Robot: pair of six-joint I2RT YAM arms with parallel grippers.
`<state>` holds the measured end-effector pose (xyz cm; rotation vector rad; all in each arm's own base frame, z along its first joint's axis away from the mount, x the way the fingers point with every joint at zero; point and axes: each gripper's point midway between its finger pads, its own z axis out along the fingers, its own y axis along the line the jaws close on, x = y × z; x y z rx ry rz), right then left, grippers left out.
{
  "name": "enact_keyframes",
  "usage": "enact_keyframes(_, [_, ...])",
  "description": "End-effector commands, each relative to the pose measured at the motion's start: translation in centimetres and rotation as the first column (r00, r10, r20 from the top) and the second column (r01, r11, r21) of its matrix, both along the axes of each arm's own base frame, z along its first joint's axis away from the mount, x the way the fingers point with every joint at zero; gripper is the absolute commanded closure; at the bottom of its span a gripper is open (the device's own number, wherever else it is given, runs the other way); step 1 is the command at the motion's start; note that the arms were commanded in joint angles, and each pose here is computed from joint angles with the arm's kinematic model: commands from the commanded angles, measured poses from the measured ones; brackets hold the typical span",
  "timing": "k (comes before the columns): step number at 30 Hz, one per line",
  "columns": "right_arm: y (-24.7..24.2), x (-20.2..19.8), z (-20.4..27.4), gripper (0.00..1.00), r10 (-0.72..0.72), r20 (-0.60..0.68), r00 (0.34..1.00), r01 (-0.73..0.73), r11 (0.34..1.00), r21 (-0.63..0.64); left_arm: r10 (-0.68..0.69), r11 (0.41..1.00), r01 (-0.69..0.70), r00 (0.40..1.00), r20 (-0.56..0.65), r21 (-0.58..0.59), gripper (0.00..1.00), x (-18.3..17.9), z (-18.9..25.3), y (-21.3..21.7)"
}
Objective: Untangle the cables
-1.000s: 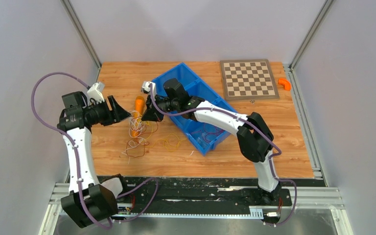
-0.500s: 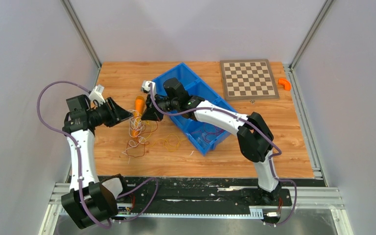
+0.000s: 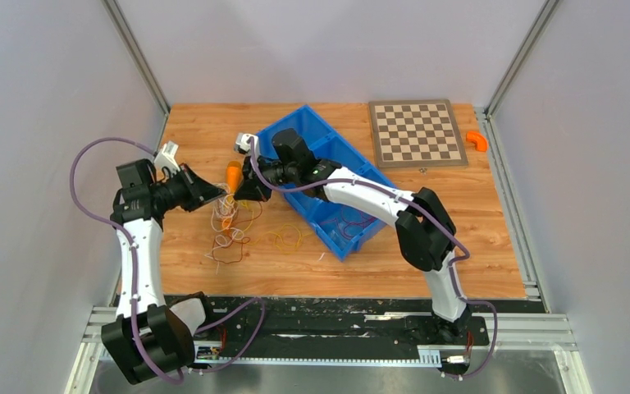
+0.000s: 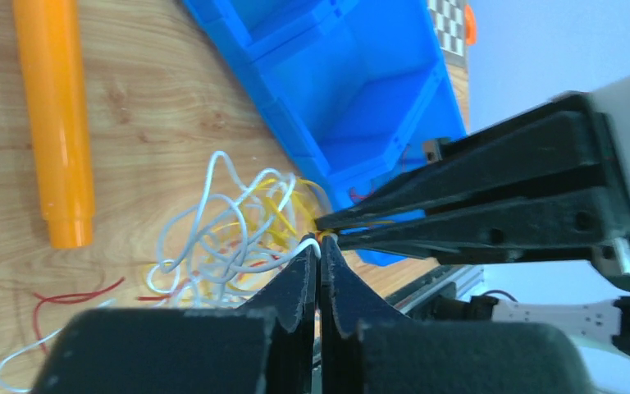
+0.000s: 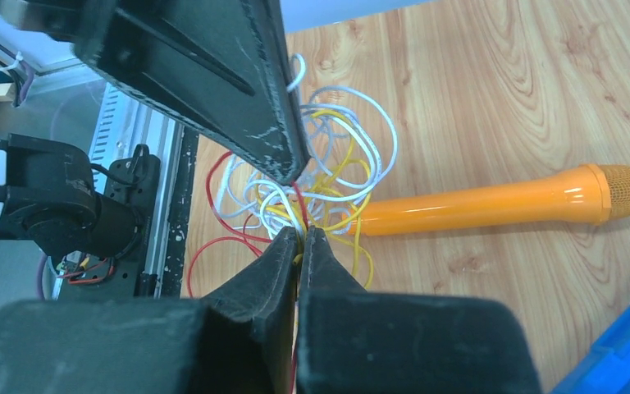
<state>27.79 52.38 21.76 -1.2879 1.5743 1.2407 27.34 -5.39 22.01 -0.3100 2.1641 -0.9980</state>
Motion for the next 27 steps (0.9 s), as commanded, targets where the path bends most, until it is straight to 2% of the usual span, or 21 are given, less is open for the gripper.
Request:
enact_keyframes(1, [0.7, 1.1, -1.8, 1.0, -0.029, -0.003, 1.0, 0.029, 1.0, -0.012, -0.053, 0.998, 0.058, 0.982, 0.183, -0.022, 1.0, -0.2, 6.1, -1.3])
enact_keyframes(4, [0.5, 1.7, -5.5, 1.0, -0.049, -0.06, 0.997, 0.044, 0.996, -0.082, -0.05, 0.998, 0.061, 0.965, 0.258, -0.035, 1.0, -1.1, 9.6, -1.9])
enact_keyframes(8, [0.2, 1.7, -9.9, 1.0, -0.059, -0.114, 0.992, 0.041, 0.987, -0.156, -0.075, 0.997, 0.079, 0.932, 0.355, 0.003, 1.0, -2.0, 14.3, -2.4])
enact_keyframes(14, [-0.2, 1.0, -14.1, 1.0, -0.059, -0.172, 0.983, 0.019, 0.974, -0.226, -0.144, 0.989, 0.113, 0.834, 0.533, 0.09, 1.0, -2.6, 22.7, -2.9])
enact_keyframes(19, [-1.1, 0.6, -17.2, 1.0, -0.071, -0.196, 0.978, 0.013, 0.958, -0.286, -0.176, 0.984, 0.108, 0.713, 0.678, 0.142, 1.0, -3.3, 29.6, -3.4])
enact_keyframes(21, [-1.4, 0.2, -18.0, 1.0, -0.068, -0.205, 0.976, 0.002, 0.953, -0.303, -0.187, 0.982, 0.095, 0.629, 0.755, 0.164, 1.0, -3.7, 33.0, -3.5])
enact_keyframes(27, [-2.1, -1.2, -20.5, 1.0, -0.049, -0.213, 0.976, -0.029, 0.936, -0.351, -0.198, 0.979, 0.051, 0.484, 0.853, 0.198, 1.0, -3.7, 40.0, -3.4])
